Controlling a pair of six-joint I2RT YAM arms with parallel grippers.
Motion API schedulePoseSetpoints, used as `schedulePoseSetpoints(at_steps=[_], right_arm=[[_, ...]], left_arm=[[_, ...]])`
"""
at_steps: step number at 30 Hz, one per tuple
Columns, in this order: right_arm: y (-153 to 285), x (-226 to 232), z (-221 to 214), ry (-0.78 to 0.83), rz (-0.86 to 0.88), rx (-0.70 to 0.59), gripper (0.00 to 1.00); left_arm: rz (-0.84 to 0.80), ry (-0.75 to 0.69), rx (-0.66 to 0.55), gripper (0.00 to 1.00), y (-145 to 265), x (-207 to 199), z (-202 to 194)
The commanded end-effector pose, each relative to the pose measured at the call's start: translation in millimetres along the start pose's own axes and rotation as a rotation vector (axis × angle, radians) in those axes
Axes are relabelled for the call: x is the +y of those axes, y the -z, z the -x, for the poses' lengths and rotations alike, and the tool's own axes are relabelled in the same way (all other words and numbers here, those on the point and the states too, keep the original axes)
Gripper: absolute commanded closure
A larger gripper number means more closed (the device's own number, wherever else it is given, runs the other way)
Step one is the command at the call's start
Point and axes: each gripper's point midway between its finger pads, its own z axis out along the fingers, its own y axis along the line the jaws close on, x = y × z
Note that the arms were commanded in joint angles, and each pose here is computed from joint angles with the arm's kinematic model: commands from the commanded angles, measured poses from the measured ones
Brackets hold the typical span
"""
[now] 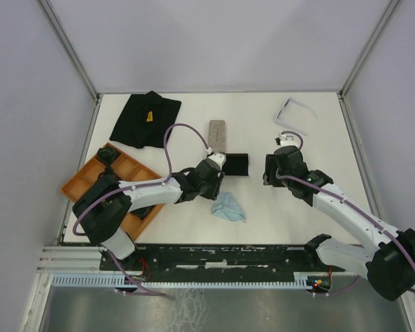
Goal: Organize the sunglasses
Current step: Move the glasses cleaning cloth to the center of the board.
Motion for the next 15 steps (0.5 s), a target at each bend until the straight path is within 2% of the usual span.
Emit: schedulePoseSetpoints(at_steps=[1,15], right_arm=[[-1.2,0.0,3.4,0.008,0.000,-0.014,0.42],[-4.6,-2.3,-1.5,0.015,-0.010,0.000,0.42]], left_arm=[[-0.048,-0.052,-0.046,0.53,-5.2,-12.9,22.4],[-0.021,-0.116,0.001,0.56,-14.4,-13.7,12.4]])
